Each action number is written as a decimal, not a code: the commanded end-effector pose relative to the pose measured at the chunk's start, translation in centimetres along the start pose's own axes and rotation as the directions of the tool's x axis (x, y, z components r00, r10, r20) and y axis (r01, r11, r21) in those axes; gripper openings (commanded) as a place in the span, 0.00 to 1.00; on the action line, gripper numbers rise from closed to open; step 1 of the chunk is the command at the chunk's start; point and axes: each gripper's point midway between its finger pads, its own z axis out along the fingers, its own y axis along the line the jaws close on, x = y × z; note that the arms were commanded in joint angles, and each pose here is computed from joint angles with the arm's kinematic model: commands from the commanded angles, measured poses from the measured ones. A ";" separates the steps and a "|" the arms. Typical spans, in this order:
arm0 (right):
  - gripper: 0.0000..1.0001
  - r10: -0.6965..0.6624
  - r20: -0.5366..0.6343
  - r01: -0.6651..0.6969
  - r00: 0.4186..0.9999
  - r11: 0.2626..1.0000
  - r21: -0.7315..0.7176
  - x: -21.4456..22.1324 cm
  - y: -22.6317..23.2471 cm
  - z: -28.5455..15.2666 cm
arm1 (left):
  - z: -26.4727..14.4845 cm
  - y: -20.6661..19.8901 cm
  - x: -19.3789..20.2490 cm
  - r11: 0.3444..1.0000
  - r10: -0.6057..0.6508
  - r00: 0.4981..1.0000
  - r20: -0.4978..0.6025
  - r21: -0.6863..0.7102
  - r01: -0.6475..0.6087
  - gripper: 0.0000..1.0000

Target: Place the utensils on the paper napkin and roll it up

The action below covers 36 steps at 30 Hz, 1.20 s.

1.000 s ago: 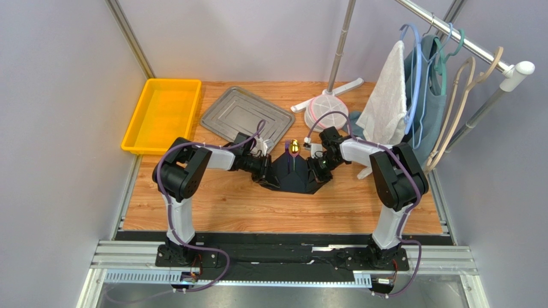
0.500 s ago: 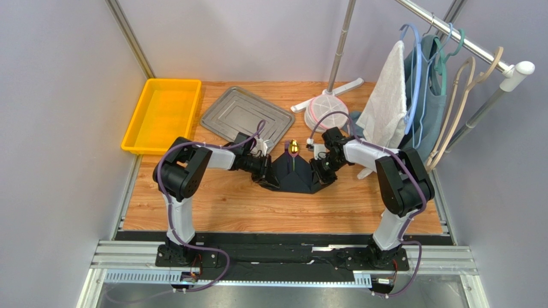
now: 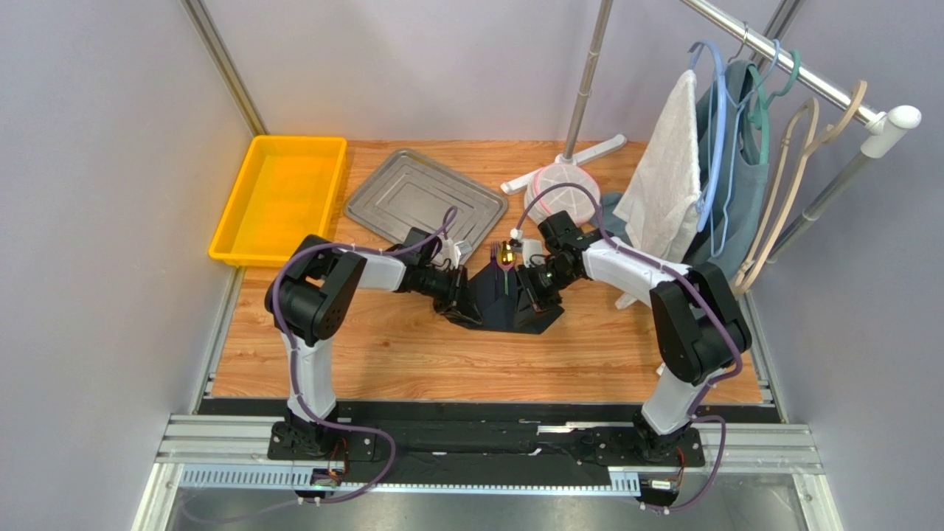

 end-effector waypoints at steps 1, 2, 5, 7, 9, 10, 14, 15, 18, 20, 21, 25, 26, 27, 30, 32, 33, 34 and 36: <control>0.08 0.006 -0.010 -0.005 1.000 0.999 0.035 0.0 -1.5 1.3 | 0.3 2.7 0.5 0.995 -0.010 1.000 -0.003 -0.100 0.009 0.16; 0.07 0.012 -0.022 -0.011 1.000 0.999 0.044 0.2 -1.9 1.6 | 0.3 2.7 0.5 0.995 -0.010 1.000 -0.005 -0.097 0.009 0.16; 0.06 0.026 -0.040 -0.023 0.999 0.997 0.080 0.8 -3.0 2.1 | 0.3 2.5 0.4 0.996 -0.005 1.000 -0.004 -0.090 0.005 0.16; 0.05 0.025 -0.048 -0.020 0.999 0.994 0.105 1.1 -3.7 2.4 | 0.2 2.2 0.5 0.997 -0.001 1.000 -0.005 -0.080 0.000 0.17; 0.04 0.037 -0.067 -0.029 0.997 0.992 0.120 1.5 -4.3 2.8 | 0.1 1.8 0.1 0.998 0.019 1.000 0.007 -0.066 -0.019 0.17; 0.04 0.040 -0.070 -0.031 0.997 0.991 0.131 1.5 -4.6 2.9 | -0.1 1.2 0.2 0.999 0.026 1.000 0.009 -0.045 -0.026 0.18; 0.03 0.048 -0.085 -0.035 0.995 0.989 0.146 1.8 -5.1 3.3 | -0.6 -1.0 -0.1 0.998 0.060 0.998 0.026 0.025 -0.061 0.22; 0.03 0.049 -0.087 -0.036 0.995 0.988 0.150 1.8 -5.2 3.2 | -1.0 -2.0 -0.2 0.995 0.084 0.996 0.036 0.041 -0.086 0.22; 0.03 0.045 -0.083 -0.032 0.996 0.988 0.154 1.6 -5.2 3.1 | -1.3 -4.1 0.2 0.987 0.148 0.988 0.038 0.056 -0.150 0.24; 0.03 0.043 -0.087 -0.029 0.995 0.987 0.155 1.7 -5.2 3.1 | -1.0 -5.1 0.8 0.981 0.177 0.984 0.025 0.070 -0.178 0.25; 0.03 0.042 -0.086 -0.029 0.995 0.987 0.155 1.6 -5.2 3.1 | -0.9 -5.4 1.0 0.980 0.182 0.983 0.020 0.075 -0.183 0.25; 0.03 0.038 -0.092 -0.024 0.995 0.987 0.158 1.7 -5.3 3.1 | -0.3 -4.5 1.5 0.989 0.142 0.990 -0.015 0.051 -0.141 0.25; 0.03 0.037 -0.090 -0.023 0.995 0.987 0.160 1.6 -5.3 3.1 | -0.1 -3.6 1.4 0.992 0.122 0.992 -0.020 0.022 -0.121 0.24; 0.02 0.036 -0.088 -0.022 0.995 0.987 0.161 1.5 -5.4 3.1 | 0.0 -3.1 1.3 0.995 0.100 0.995 -0.020 0.009 -0.100 0.23; 0.02 0.033 -0.093 -0.017 0.995 0.986 0.164 1.5 -5.5 3.1 | -0.2 -1.6 0.8 0.999 0.018 1.000 -0.008 0.029 -0.017 0.23; 0.02 0.024 -0.093 -0.009 0.995 0.987 0.163 1.3 -5.5 3.1 | -0.5 -0.9 0.7 1.000 0.003 1.000 -0.003 0.025 -0.003 0.23; 0.02 0.026 -0.097 -0.010 0.995 0.986 0.165 1.5 -5.6 3.2 | -0.6 -0.7 0.7 1.000 0.002 1.000 0.001 0.025 -0.002 0.23; 0.02 0.024 -0.099 -0.007 0.995 0.986 0.165 1.4 -5.6 3.2 | -0.7 -0.5 0.8 1.000 -0.007 1.000 0.000 0.024 0.007 0.23; 0.02 0.022 -0.104 -0.003 0.994 0.985 0.171 1.5 -5.8 3.3 | -0.8 -0.4 1.0 0.999 -0.015 1.000 0.005 0.044 0.015 0.23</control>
